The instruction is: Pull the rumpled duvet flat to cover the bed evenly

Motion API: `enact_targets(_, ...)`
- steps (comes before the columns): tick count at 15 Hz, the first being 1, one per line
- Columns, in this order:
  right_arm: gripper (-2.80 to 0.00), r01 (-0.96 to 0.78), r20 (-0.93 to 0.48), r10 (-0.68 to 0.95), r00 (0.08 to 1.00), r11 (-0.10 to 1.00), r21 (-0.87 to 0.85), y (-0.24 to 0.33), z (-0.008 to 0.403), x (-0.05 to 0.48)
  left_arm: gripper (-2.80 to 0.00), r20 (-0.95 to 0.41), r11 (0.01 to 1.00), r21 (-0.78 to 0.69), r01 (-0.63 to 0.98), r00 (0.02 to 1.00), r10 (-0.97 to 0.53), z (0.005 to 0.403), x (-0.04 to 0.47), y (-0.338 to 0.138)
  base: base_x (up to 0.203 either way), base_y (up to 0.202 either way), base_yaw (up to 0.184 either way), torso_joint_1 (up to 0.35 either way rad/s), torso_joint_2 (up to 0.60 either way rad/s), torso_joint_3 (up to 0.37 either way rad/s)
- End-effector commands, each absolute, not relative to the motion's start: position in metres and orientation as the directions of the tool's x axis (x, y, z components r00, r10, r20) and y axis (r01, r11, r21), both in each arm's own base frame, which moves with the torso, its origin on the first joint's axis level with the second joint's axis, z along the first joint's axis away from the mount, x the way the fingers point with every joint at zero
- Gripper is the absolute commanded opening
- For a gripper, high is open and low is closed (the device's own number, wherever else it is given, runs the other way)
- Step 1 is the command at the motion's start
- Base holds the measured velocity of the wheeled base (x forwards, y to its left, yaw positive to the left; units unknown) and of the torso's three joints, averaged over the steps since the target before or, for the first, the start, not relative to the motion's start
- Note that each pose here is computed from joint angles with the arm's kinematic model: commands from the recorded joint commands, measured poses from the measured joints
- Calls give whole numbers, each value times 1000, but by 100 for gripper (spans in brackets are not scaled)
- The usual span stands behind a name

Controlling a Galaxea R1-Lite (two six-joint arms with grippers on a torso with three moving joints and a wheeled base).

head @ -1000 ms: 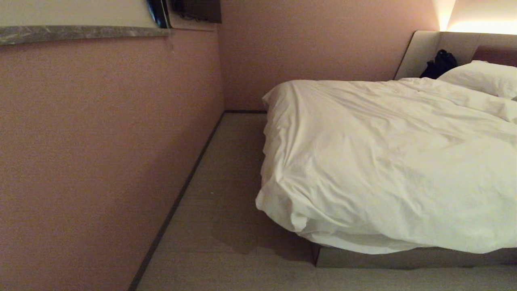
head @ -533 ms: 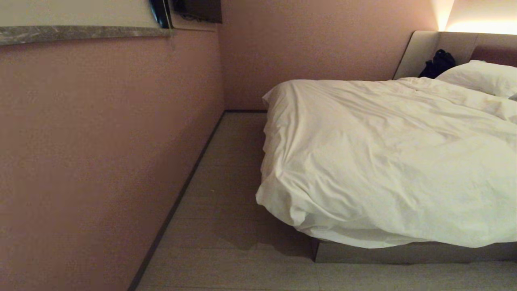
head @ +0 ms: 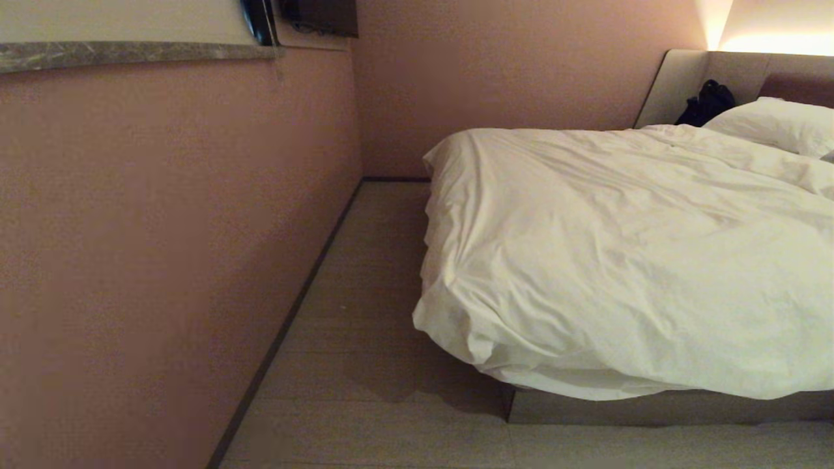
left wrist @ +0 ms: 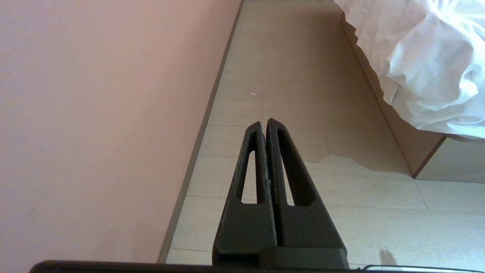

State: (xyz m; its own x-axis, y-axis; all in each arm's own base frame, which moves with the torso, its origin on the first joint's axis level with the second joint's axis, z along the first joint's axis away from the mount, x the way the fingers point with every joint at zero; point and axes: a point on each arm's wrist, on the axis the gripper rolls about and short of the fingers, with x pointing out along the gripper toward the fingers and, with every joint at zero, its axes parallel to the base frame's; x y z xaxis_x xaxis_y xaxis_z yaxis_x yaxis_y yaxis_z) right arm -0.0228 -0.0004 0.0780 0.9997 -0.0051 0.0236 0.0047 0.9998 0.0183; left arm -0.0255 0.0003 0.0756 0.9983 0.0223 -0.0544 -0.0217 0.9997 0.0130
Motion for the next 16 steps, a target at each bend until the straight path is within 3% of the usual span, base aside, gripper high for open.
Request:
enact_targets(1, -280, 4, 25, -5, 1000, 1000, 19, 0, 78, -23, -280, -57, 1000, 13, -22, 998, 23, 75, -25, 0, 0, 0, 0, 0, 0, 0)
enact_targets(16, -280, 4, 25, -5, 1000, 1000, 20, 0, 78, -23, -280, -55, 1000, 13, -22, 998, 23, 76, -25, 0, 0, 0, 0, 0, 0, 0)
